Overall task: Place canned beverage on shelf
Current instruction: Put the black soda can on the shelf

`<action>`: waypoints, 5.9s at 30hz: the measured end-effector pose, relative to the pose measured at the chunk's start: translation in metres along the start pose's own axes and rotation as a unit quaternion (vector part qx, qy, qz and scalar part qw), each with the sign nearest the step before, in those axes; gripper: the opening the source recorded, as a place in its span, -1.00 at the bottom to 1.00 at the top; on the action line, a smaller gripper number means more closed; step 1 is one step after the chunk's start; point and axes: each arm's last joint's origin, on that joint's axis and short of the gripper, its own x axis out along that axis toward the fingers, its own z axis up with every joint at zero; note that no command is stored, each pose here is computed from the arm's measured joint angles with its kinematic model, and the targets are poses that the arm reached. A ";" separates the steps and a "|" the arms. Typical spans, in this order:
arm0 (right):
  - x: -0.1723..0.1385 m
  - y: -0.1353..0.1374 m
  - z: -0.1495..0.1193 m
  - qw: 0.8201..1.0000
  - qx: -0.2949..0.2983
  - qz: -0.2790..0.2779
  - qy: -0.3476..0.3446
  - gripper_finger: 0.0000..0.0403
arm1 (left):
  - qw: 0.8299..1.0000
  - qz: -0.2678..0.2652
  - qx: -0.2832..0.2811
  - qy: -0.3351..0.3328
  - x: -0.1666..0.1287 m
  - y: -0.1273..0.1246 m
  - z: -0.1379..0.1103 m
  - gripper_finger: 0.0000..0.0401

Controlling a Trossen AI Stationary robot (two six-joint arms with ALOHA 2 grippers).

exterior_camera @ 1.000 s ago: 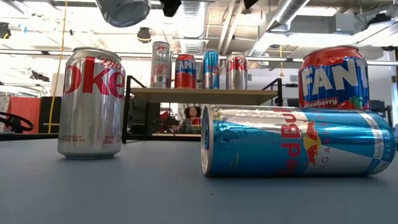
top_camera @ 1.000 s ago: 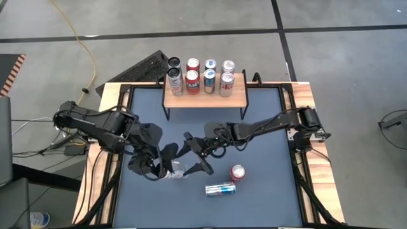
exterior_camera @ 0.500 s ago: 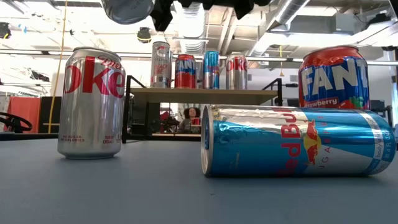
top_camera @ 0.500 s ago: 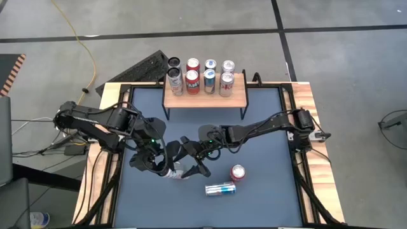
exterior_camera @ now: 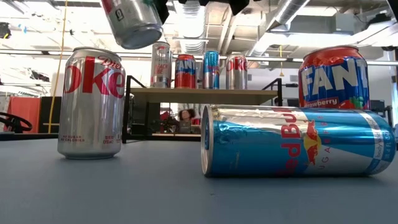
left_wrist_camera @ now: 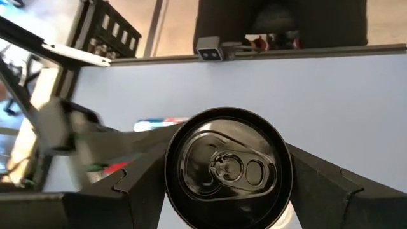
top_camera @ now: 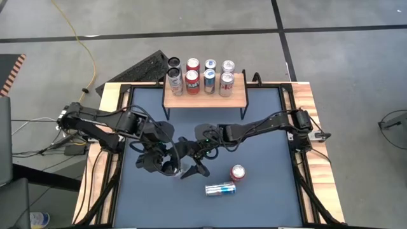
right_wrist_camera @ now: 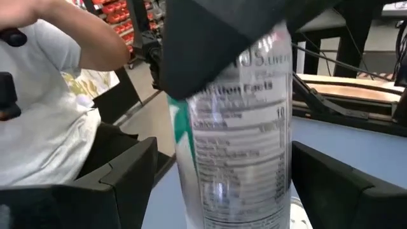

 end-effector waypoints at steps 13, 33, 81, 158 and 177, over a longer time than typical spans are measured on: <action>0.004 -0.003 -0.005 1.000 -0.006 -0.007 -0.003 0.53 | 1.000 0.007 -0.007 -0.004 0.002 0.002 0.000 0.28; 0.007 0.002 -0.006 1.000 -0.012 -0.001 0.004 0.07 | 0.999 0.028 -0.039 0.017 0.005 0.002 0.005 0.35; -0.008 -0.017 0.004 0.998 -0.042 -0.037 -0.029 0.07 | 0.963 0.225 -0.105 0.106 -0.029 0.002 0.067 0.37; -0.135 -0.157 -0.031 0.893 -0.042 -0.416 -0.167 0.26 | 0.923 0.326 -0.198 0.047 -0.106 -0.061 0.117 0.37; -0.132 -0.157 -0.033 0.891 -0.019 -0.423 -0.162 0.45 | 0.922 0.328 -0.204 0.041 -0.106 -0.060 0.117 0.37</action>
